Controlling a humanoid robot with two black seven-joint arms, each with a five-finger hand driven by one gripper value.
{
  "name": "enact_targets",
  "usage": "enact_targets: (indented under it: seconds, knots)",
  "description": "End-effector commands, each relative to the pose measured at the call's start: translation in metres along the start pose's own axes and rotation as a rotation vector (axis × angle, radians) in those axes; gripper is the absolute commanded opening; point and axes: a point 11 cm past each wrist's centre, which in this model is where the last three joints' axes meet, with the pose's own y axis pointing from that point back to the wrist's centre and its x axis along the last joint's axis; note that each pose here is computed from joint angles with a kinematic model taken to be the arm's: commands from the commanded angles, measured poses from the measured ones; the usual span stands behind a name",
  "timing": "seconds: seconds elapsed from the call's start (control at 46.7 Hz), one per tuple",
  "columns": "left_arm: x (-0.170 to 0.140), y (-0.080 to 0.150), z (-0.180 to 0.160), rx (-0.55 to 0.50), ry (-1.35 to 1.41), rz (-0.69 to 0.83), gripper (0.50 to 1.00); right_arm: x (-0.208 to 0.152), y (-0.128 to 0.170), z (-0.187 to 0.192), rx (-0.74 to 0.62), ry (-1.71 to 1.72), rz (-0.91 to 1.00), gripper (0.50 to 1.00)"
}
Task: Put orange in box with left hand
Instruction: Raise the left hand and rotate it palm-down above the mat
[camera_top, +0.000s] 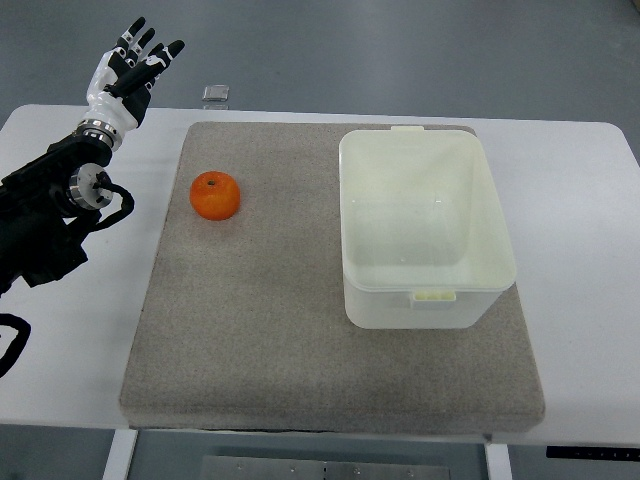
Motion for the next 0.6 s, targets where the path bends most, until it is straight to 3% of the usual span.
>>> enact_targets:
  seconds: [0.0,0.578]
  knots:
    - [-0.008,0.001,-0.004,0.009,0.014,-0.025,0.996,0.000,0.000,0.000,0.000,0.000,0.000,0.926]
    - [-0.002,-0.001,0.021,0.043,-0.256,-0.132,0.994,0.000,0.000,-0.001,0.002,0.000,0.000,0.926]
